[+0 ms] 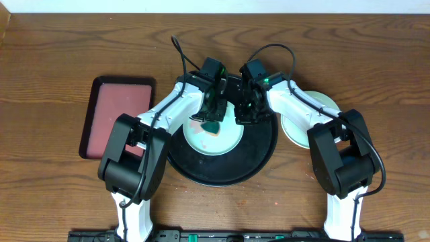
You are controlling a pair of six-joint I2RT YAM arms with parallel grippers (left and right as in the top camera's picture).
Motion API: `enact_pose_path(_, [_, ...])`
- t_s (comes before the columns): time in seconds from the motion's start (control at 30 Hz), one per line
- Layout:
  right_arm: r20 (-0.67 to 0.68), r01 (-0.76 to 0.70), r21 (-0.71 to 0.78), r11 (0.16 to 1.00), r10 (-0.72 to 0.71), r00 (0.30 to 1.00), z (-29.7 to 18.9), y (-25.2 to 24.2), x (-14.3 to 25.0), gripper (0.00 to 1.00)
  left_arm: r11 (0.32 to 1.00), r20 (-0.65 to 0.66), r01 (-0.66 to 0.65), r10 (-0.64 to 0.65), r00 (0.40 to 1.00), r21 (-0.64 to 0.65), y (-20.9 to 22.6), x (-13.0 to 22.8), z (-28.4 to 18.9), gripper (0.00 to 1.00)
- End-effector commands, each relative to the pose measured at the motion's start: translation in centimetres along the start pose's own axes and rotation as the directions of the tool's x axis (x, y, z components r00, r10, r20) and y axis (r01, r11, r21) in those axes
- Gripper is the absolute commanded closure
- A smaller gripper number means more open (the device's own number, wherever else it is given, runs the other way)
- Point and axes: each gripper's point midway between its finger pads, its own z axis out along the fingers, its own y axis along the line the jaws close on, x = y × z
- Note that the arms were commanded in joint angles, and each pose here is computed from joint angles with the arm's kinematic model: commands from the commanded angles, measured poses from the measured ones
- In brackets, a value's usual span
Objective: Clean dirty plates on tray and stack at the side
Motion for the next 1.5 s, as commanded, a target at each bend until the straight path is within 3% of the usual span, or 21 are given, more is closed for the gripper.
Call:
enact_pose_path(0.0, [-0.019,-0.020,0.028,0.999,0.021,1.000,1.0,-0.8,0.4,0.99,0.949,0.095,0.121,-0.097,0.991,-0.291,5.3,-1.2,-1.6,0.93])
enact_pose_path(0.13, [-0.019,-0.020,0.028,0.999,0.021,1.000,1.0,-0.8,0.4,0.99,0.935,0.093,0.130,-0.105,0.990,-0.331,5.7,-1.4,-3.3,0.93])
enact_pose_path(0.6, [-0.019,-0.020,0.028,0.999,0.021,1.000,1.0,-0.8,0.4,0.99,0.939,0.225,0.191,-0.128,0.966,-0.287,5.9,-2.2,-12.0,0.92])
enact_pose_path(0.9, [0.063,0.058,0.027,0.998,-0.060,0.996,-1.4,0.0,-1.0,0.99,0.938,0.228,0.234,-0.177,0.957,-0.255,6.9,-2.0,-12.7,0.92])
enact_pose_path(1.17, [0.245,0.093,0.197,0.976,-0.141,0.959,-7.4,-0.5,-2.7,0.99,0.938,0.225,0.235,-0.178,0.958,-0.256,6.9,-1.9,-12.5,0.92])
enact_pose_path(1.47, [0.433,0.041,0.476,0.879,-0.275,0.858,-15.3,-0.7,-2.9,0.99,0.938,0.226,0.235,-0.178,0.958,-0.256,6.9,-2.0,-12.5,0.92])
